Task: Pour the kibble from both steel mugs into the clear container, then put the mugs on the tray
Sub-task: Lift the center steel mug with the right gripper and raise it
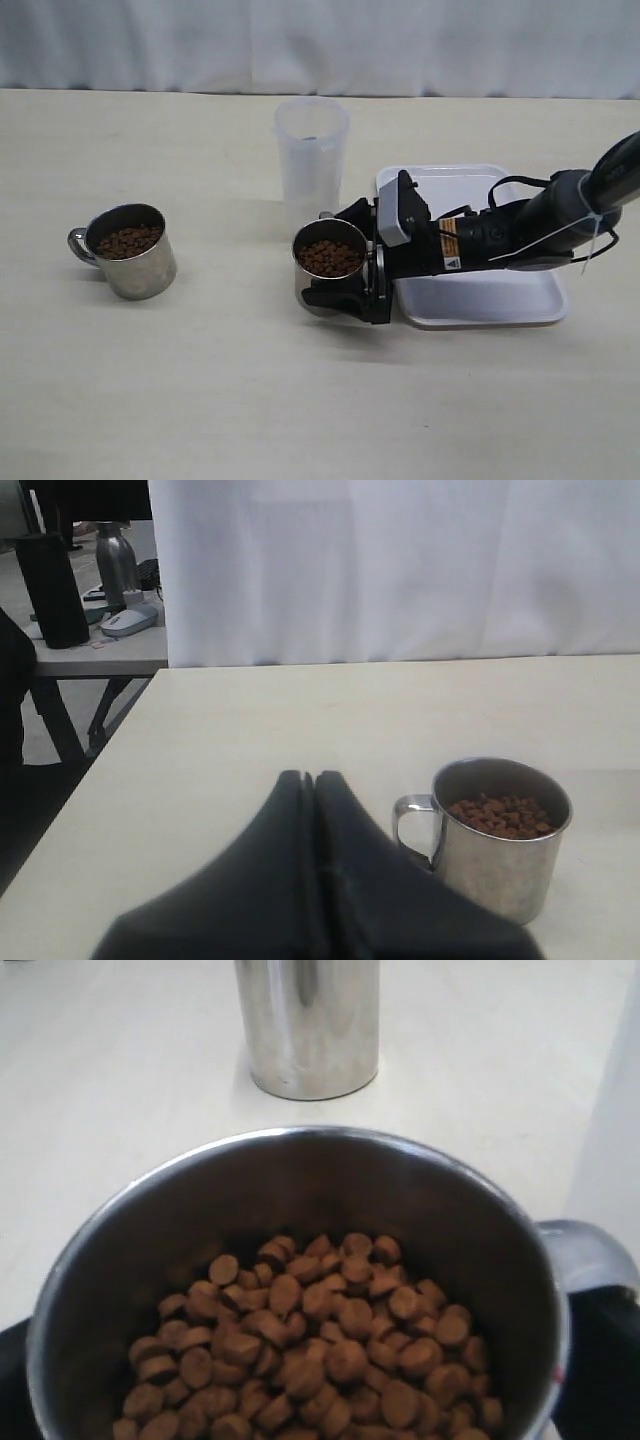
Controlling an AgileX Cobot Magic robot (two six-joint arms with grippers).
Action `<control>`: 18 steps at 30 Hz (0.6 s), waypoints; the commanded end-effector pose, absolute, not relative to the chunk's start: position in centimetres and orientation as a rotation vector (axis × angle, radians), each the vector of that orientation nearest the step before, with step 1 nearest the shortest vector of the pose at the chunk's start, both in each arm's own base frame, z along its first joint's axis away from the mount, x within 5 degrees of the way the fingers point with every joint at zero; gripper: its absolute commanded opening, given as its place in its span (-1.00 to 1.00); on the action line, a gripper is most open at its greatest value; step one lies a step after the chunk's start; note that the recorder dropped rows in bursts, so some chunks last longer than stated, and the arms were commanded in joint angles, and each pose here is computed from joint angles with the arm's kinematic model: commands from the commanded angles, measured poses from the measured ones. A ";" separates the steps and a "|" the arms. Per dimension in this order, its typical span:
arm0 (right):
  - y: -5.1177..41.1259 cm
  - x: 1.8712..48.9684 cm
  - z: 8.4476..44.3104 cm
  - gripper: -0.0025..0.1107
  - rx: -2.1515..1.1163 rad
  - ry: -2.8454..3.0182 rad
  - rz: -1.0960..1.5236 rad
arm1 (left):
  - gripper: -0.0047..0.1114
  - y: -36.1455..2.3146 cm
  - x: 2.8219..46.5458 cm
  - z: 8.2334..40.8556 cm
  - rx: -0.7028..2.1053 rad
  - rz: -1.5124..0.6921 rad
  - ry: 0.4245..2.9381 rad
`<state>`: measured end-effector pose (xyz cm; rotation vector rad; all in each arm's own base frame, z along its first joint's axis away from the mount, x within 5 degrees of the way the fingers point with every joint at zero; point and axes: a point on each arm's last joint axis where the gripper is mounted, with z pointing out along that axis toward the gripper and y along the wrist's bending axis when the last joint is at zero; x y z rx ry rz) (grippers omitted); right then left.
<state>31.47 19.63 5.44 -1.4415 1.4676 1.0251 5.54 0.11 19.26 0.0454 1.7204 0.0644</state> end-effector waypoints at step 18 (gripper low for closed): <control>17.2 32.3 8.6 -0.88 -1.370 1.523 1.122 | -0.92 0.1 5.5 19.2 0.043 0.058 1.716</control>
